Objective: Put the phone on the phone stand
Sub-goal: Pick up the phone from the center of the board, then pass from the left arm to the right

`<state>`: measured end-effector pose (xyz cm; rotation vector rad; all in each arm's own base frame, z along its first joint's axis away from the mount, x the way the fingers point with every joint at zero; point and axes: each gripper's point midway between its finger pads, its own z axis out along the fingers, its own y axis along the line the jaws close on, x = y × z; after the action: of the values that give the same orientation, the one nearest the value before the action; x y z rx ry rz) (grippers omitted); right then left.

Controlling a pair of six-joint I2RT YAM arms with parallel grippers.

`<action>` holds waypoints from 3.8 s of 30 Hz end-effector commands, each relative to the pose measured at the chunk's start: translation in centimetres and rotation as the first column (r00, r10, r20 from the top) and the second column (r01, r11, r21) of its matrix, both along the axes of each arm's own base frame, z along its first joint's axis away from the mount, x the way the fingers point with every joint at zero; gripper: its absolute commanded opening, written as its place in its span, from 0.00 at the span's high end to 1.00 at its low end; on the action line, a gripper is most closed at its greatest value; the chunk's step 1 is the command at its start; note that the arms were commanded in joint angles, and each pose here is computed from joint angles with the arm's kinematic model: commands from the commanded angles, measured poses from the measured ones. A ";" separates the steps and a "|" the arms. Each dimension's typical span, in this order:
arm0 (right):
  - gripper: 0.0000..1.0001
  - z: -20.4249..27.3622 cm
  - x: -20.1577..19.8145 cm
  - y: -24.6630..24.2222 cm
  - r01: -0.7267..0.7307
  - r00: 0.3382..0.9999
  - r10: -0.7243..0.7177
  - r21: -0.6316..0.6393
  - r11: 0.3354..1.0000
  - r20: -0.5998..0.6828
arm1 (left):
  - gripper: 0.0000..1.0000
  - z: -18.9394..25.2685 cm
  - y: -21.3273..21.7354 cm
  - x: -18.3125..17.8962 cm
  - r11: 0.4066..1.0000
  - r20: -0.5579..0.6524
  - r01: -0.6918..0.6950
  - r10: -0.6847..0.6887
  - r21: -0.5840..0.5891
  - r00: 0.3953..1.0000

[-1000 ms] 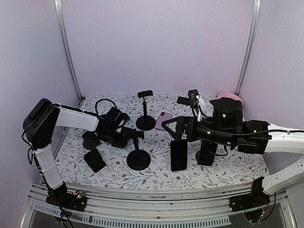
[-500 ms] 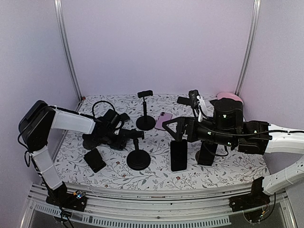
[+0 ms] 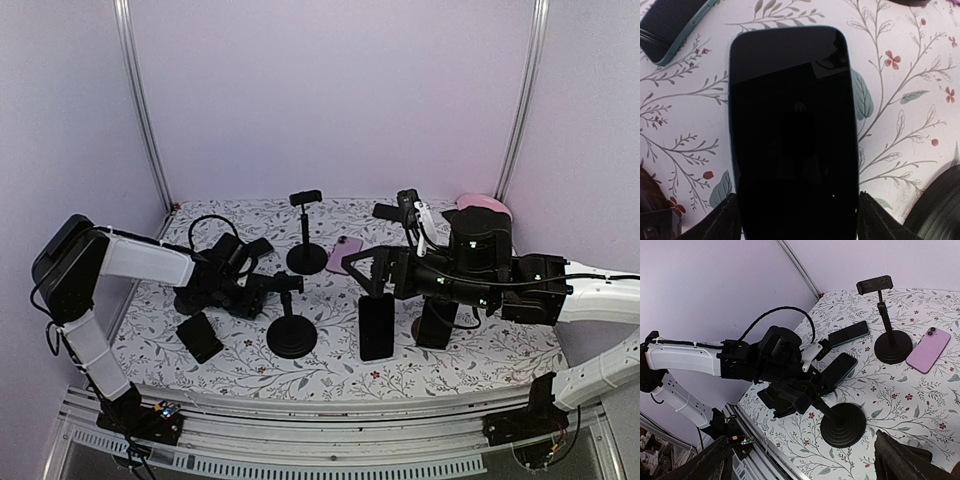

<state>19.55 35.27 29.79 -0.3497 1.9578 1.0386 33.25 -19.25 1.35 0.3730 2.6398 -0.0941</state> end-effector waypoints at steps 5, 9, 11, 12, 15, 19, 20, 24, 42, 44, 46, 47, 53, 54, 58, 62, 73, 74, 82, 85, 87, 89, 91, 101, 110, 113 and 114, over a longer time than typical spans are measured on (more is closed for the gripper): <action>0.01 0.7 0.0 0.0 -0.001 1.000 0.001 0.032 0.999 -0.001 | 0.58 2.5 -0.1 0.4 0.998 0.064 -0.012 0.015 -0.057 0.998; 0.01 0.7 0.1 0.1 0.000 1.000 0.000 0.030 1.000 -0.001 | 0.58 3.1 -0.2 0.5 0.998 0.078 -0.010 0.015 -0.067 0.997; 0.01 0.6 0.1 0.1 0.000 1.000 0.000 0.028 1.000 -0.002 | 0.59 3.4 -0.3 0.5 0.997 0.084 -0.007 0.014 -0.074 0.996; 0.01 0.7 0.2 0.2 0.001 1.000 -0.001 0.030 1.000 -0.003 | 0.59 3.4 -0.3 0.5 0.997 0.084 -0.007 0.014 -0.077 0.996; 0.01 0.7 0.1 0.3 -0.001 1.000 0.001 0.029 1.000 -0.005 | 0.59 3.9 -0.4 0.5 0.996 0.092 -0.007 0.015 -0.086 0.996; 0.01 0.6 0.4 0.2 0.009 1.000 -0.009 0.022 1.000 -0.001 | 0.59 4.7 -0.3 0.5 0.995 0.110 -0.012 0.023 -0.102 0.994; 0.01 0.6 0.4 0.3 0.011 1.000 -0.011 0.022 1.000 0.000 | 0.59 5.0 -0.3 0.5 0.994 0.117 -0.011 0.024 -0.109 0.993; 0.01 0.7 0.8 0.8 0.005 1.000 -0.005 0.014 1.000 0.004 | 0.60 6.4 -0.4 0.5 0.991 0.142 -0.007 0.026 -0.132 0.990; 0.01 1.9 11.1 7.7 -0.264 0.960 0.271 0.099 0.959 -0.070 | 0.60 16.7 -2.0 0.9 0.974 0.315 0.103 -0.035 -0.201 0.949; 0.01 1.2 11.7 8.7 -0.284 0.951 0.294 0.104 0.953 -0.091 | 0.60 17.9 -2.2 0.9 0.973 0.336 0.118 -0.045 -0.198 0.941; 0.01 0.6 12.5 9.5 -0.290 0.947 0.302 0.109 0.951 -0.110 | 0.60 19.1 -2.5 0.8 0.971 0.359 0.134 -0.056 -0.197 0.932; 0.01 0.3 12.9 9.9 -0.293 0.945 0.306 0.111 0.950 -0.119 | 0.60 19.7 -2.6 0.8 0.970 0.368 0.141 -0.059 -0.198 0.928; 0.00 -0.9 14.5 11.9 -0.303 0.933 0.322 0.130 0.944 -0.160 | 0.60 22.6 -3.5 0.4 0.964 0.427 0.189 -0.094 -0.187 0.899; 0.00 -1.0 14.8 12.1 -0.300 0.933 0.320 0.133 0.944 -0.164 | 0.60 23.1 -3.6 0.3 0.964 0.436 0.194 -0.097 -0.184 0.895; 0.01 -1.9 15.6 12.7 -0.278 0.932 0.304 0.151 0.949 -0.199 | 0.60 24.7 -4.4 -0.2 0.956 0.469 0.232 -0.124 -0.181 0.875; 0.03 -2.3 16.1 13.1 -0.248 0.931 0.287 0.185 0.951 -0.227 | 0.60 25.4 -5.5 -0.8 0.947 0.484 0.273 -0.161 -0.171 0.860; 0.22 -0.4 16.3 13.0 -0.205 0.929 0.276 0.279 0.938 -0.248 | 0.60 26.8 -8.6 -2.8 0.922 0.521 0.364 -0.248 -0.133 0.817; 0.24 -0.1 16.2 12.9 -0.202 0.929 0.276 0.286 0.937 -0.247 | 0.60 26.9 -8.8 -3.0 0.919 0.525 0.371 -0.253 -0.132 0.813; 0.90 2.5 15.0 12.2 -0.218 0.924 0.312 0.366 0.905 -0.221 | 0.60 27.8 -9.5 -3.9 0.906 0.547 0.401 -0.271 -0.132 0.792; 0.98 3.3 14.4 11.6 -0.211 0.927 0.311 0.395 0.894 -0.208 | 0.53 27.7 -9.5 -4.0 0.907 0.545 0.396 -0.260 -0.147 0.797; 0.98 4.2 13.8 11.1 -0.211 0.930 0.314 0.419 0.883 -0.193 | 0.39 27.9 -9.5 -4.3 0.903 0.549 0.394 -0.244 -0.173 0.800; 0.98 5.2 13.2 10.6 -0.215 0.934 0.316 0.443 0.870 -0.166 | 0.24 28.1 -9.5 -4.6 0.894 0.550 0.395 -0.226 -0.210 0.804; 0.98 6.4 12.5 10.0 -0.225 0.938 0.320 0.467 0.855 -0.133 | 0.13 28.7 -9.7 -5.0 0.879 0.556 0.401 -0.204 -0.259 0.806; 0.98 11.0 8.2 6.9 -0.277 0.946 0.322 0.593 0.756 0.032 | 0.04 33.3 -9.9 -7.8 0.694 0.540 0.402 -0.022 -0.598 0.841; 0.98 12.8 3.4 4.9 -0.290 0.949 0.283 0.728 0.621 0.136 | 0.17 35.9 -10.3 -13.1 0.266 0.496 0.473 0.025 -0.840 0.868; 0.98 13.1 2.3 4.9 -0.287 0.952 0.262 0.759 0.584 0.158 | 0.23 35.8 -10.7 -14.3 0.197 0.489 0.477 0.010 -0.856 0.872; 0.98 13.1 1.9 4.9 -0.286 0.953 0.255 0.769 0.571 0.165 | 0.26 35.6 -11.1 -14.6 0.182 0.485 0.476 0.000 -0.860 0.875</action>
<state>23.20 42.67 37.17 -0.2352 1.5274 1.8904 21.18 -29.46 32.91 0.2805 1.7381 -1.3368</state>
